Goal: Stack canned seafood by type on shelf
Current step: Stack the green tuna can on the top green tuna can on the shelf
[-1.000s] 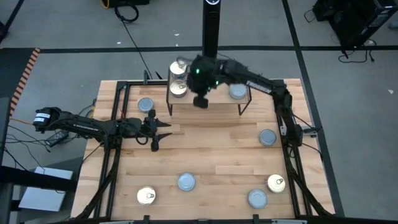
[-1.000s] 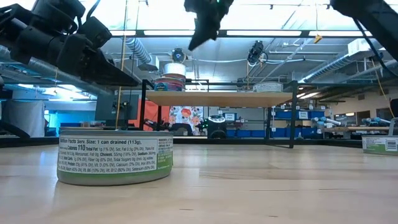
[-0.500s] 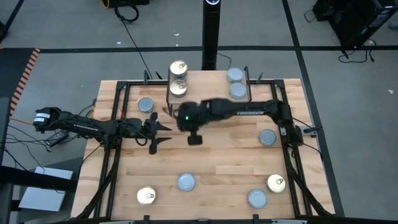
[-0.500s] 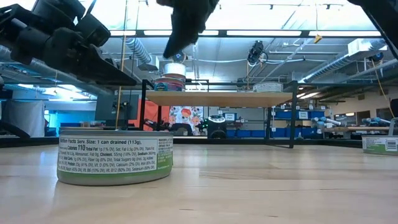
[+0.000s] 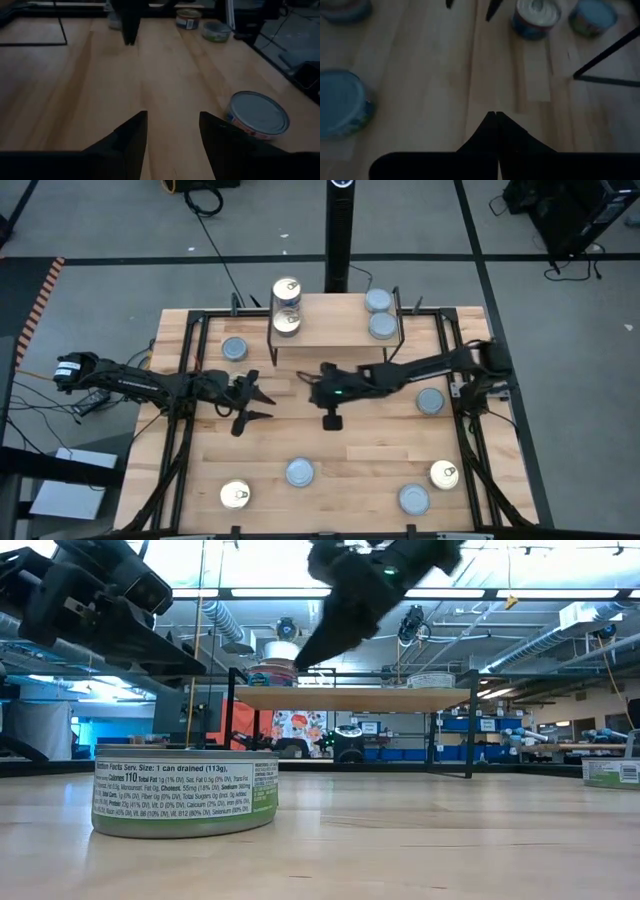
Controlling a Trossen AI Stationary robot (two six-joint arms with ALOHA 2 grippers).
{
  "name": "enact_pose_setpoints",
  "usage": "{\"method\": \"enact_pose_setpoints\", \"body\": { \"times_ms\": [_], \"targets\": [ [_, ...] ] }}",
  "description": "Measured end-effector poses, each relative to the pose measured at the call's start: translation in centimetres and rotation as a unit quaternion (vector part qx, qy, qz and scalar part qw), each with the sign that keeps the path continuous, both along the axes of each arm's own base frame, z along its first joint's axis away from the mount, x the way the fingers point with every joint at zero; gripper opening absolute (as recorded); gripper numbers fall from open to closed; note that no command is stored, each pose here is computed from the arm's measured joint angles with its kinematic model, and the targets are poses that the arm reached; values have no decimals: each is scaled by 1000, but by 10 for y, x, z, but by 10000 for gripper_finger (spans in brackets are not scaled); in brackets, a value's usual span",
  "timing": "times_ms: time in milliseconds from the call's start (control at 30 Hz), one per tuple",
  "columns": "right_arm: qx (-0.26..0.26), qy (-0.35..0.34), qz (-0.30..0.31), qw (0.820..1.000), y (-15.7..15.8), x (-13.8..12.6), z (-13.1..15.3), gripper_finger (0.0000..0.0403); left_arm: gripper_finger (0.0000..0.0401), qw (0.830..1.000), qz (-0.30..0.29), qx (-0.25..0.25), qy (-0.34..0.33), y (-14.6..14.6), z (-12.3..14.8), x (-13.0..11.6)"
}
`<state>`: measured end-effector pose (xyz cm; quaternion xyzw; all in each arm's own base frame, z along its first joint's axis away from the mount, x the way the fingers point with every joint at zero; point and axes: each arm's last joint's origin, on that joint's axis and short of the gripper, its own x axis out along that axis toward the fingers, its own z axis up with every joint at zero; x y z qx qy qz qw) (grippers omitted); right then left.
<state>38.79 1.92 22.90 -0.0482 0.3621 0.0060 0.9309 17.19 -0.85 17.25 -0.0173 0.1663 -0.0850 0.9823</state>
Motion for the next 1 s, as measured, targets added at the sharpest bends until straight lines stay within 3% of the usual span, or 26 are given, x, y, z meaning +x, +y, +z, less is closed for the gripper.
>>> {"method": "enact_pose_setpoints", "body": {
  "times_ms": [200, 433, 633, 1000],
  "targets": [
    [-2, -107, -39, 994, -2, -48, -24, 1, 173, 1000, -12, -11, 8, -4, 13, 8],
    [3, -154, -80, 985, -6, -86, -40, 3, 149, 991, -37, -48, 119, -14, 27, 28],
    [-4, -158, -93, 983, -7, -96, -40, 4, 146, 968, -71, -126, 205, -32, 24, 60],
    [-2, -138, -63, 988, 11, -99, -43, 4, 146, 956, -60, -102, 269, -65, 6, 125]
  ]
}}
